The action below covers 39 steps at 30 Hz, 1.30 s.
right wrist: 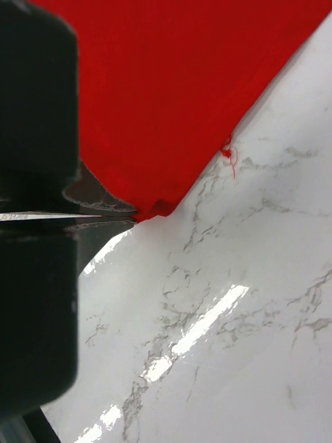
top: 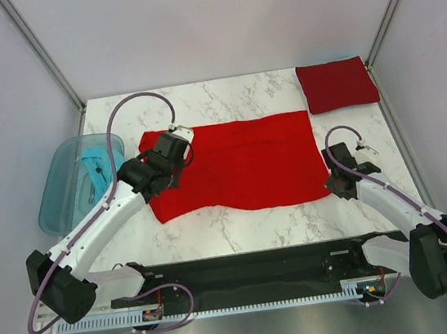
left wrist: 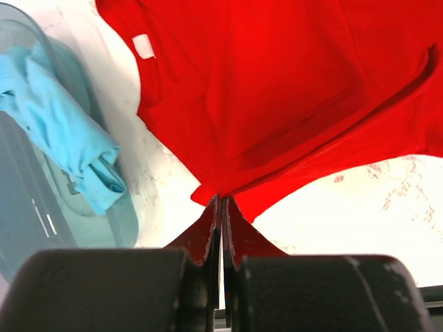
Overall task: Fold and stack the t-shirts
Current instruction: Fold the tshirt
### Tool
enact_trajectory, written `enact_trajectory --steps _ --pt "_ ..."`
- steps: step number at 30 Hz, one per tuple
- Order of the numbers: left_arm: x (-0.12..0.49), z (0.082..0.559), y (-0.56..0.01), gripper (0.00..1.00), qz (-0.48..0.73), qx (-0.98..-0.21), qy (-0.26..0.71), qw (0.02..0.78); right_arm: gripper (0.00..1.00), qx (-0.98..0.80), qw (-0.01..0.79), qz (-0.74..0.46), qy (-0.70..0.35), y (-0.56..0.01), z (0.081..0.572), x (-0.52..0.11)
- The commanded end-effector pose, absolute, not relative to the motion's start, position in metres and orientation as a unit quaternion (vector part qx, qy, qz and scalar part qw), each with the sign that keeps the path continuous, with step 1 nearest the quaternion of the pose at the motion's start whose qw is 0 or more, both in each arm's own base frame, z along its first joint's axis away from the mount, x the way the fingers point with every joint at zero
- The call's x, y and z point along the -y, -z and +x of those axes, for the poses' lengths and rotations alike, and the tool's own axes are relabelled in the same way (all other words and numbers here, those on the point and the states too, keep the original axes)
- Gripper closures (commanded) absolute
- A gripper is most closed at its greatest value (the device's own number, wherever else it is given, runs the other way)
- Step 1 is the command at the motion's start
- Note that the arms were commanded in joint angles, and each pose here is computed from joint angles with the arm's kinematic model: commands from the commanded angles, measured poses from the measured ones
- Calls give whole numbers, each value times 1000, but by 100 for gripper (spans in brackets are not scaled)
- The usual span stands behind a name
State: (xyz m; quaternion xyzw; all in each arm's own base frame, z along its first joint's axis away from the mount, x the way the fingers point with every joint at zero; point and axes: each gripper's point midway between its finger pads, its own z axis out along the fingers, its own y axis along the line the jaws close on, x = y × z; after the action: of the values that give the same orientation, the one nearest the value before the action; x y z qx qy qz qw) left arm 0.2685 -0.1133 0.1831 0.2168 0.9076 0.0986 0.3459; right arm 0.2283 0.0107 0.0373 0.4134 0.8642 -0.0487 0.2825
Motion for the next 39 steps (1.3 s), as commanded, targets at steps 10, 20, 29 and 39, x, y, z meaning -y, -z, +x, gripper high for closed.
enact_trajectory --steps 10,20,29,39 --pt "85 329 -244 98 205 -884 -149 393 100 -876 357 322 36 -93 309 -20" --pt "59 386 -239 98 167 -891 -153 394 100 -893 345 284 57 -82 361 -28" --pt "48 417 -205 98 159 -906 -163 356 100 -898 336 275 67 -71 392 -26" --pt "39 439 -184 98 156 -911 -181 336 100 -896 336 280 75 -69 409 -15"
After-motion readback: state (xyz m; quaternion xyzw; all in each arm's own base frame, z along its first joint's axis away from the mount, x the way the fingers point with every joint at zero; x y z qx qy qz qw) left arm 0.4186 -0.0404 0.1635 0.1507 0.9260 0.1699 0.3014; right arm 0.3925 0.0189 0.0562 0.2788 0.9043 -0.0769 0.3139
